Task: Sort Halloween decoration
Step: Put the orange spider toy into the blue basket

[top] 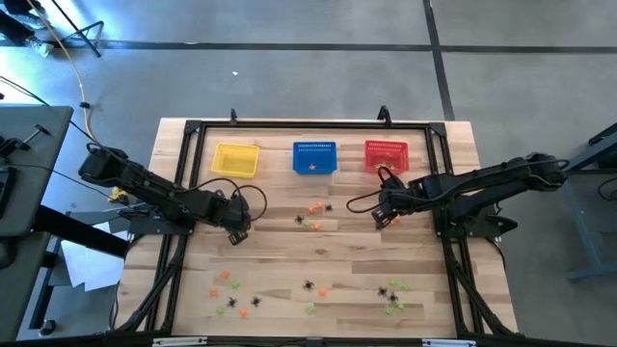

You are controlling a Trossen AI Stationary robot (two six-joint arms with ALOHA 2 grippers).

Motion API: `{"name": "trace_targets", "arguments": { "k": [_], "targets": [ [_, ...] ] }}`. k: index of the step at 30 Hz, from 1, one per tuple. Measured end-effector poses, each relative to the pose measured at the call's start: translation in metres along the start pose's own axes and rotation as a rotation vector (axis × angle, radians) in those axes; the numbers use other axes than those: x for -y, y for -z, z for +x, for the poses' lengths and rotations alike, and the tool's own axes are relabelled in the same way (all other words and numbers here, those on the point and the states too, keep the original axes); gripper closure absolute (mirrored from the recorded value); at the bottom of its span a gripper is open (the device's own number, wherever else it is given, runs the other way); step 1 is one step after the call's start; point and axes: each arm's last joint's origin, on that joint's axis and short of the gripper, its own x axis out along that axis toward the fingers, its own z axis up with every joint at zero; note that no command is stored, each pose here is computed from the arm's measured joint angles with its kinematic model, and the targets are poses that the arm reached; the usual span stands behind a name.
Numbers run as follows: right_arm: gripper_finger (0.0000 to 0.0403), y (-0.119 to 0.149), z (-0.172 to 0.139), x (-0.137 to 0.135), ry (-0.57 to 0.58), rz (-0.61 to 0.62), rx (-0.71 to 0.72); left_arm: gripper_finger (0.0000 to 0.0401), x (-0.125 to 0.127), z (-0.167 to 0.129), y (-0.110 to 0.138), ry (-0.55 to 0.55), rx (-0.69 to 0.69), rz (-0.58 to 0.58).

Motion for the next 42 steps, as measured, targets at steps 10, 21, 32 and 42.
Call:
{"name": "trace_targets", "arguments": {
  "k": [10,21,32,42],
  "targets": [
    [0.0279,0.0,0.0,0.0,-0.001,0.0,0.0,0.04,0.013,-0.023,-0.02,0.045,0.06,0.067],
    [0.0279,0.0,0.0,0.0,0.0,-0.001,0.0,0.04,0.027,-0.061,-0.054,-0.004,0.296,0.166],
    [0.0279,0.0,0.0,0.0,0.0,-0.011,0.0,0.0401,0.048,-0.091,-0.099,0.092,0.773,0.367],
    [0.0279,0.0,0.0,0.0,0.005,-0.03,0.006,0.0401,0.012,-0.096,-0.145,0.118,0.961,0.373]
  ]
}}
